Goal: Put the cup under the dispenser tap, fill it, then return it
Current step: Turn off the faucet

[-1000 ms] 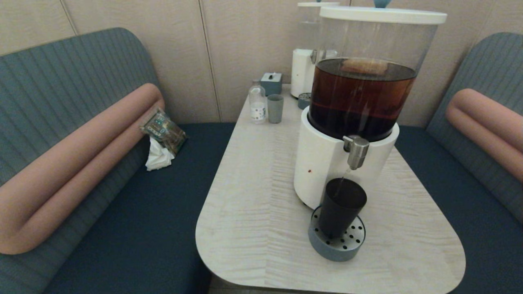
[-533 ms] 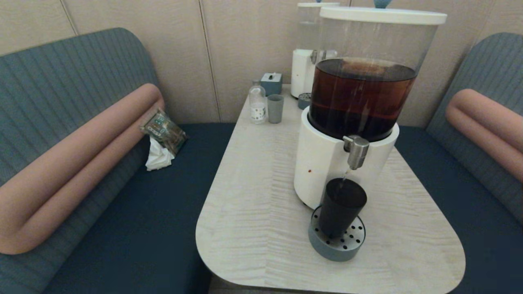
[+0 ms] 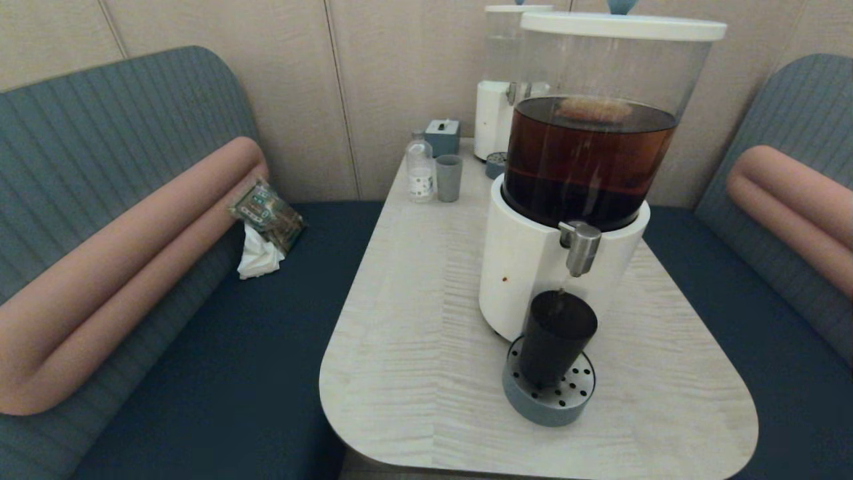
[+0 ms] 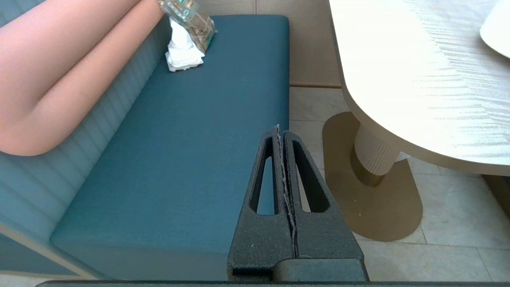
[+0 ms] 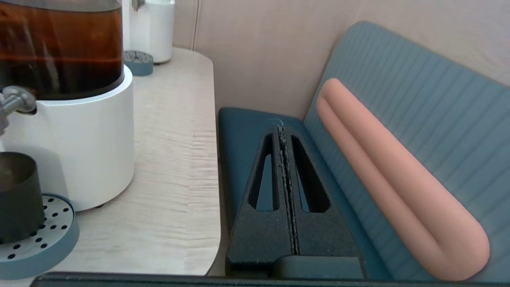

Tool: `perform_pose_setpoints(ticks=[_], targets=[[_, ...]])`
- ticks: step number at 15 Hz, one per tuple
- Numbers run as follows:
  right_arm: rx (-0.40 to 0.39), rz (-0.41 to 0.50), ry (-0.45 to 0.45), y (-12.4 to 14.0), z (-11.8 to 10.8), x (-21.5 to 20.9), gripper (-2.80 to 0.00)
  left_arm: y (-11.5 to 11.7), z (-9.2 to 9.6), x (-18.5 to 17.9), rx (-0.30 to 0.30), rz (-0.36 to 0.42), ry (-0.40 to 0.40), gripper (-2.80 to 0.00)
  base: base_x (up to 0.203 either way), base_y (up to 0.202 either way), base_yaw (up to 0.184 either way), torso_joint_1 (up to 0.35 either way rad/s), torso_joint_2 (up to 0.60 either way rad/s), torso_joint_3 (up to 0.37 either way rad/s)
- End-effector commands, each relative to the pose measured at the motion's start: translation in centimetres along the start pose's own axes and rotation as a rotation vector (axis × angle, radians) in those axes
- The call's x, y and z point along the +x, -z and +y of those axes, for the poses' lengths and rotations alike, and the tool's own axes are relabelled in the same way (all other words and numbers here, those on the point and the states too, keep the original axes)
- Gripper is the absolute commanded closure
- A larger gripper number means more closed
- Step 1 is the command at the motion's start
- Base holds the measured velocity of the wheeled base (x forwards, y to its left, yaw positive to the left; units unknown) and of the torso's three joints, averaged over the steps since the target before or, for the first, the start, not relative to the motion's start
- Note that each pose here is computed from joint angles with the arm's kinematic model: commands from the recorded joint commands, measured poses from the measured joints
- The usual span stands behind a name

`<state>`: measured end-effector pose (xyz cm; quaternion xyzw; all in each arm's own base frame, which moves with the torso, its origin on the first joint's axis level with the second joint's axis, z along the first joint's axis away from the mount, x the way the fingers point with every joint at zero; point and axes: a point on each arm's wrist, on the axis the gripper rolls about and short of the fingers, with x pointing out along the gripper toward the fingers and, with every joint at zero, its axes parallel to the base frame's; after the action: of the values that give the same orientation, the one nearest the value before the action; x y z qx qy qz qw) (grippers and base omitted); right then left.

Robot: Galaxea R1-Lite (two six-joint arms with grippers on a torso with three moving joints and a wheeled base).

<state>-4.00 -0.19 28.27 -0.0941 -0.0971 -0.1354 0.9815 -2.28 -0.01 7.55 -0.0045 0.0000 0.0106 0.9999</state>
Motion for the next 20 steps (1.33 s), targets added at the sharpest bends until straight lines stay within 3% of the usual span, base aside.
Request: perform_pose_setpoints(ticks=[1,3,9,13,17,20], targets=[[0.006,-0.042,0.008,0.6,-0.2,-1.6,0.00,0.0,0.0,0.0,0.000,0.002,0.000,0.00,0.000,0.000,0.000,0.000,0.00,0.000],[0.012,-0.069,-0.030,0.8,-0.6,-2.2,0.00,0.0,0.0,0.0,0.000,0.002,0.000,0.00,0.000,0.000,0.000,0.000,0.00,0.000],[0.033,-0.129,-0.022,2.7,-0.7,-4.8,0.00,0.0,0.0,0.0,0.000,0.002,-0.002,0.00,0.000,0.000,0.000,0.000,0.00,0.000],[0.087,-0.137,-0.067,6.6,-0.2,-6.0,0.00,0.0,0.0,0.0,0.000,0.001,-0.001,0.00,0.000,0.000,0.000,0.000,0.00,0.000],[0.126,-0.013,-0.133,12.3,1.5,-4.7,0.00,0.0,0.0,0.0,0.000,0.002,0.000,0.00,0.000,0.000,0.000,0.000,0.00,0.000],[0.094,0.153,-0.174,17.8,3.1,-3.2,0.00,0.0,0.0,0.0,0.000,0.003,0.000,0.00,0.000,0.000,0.000,0.000,0.00,0.000]])
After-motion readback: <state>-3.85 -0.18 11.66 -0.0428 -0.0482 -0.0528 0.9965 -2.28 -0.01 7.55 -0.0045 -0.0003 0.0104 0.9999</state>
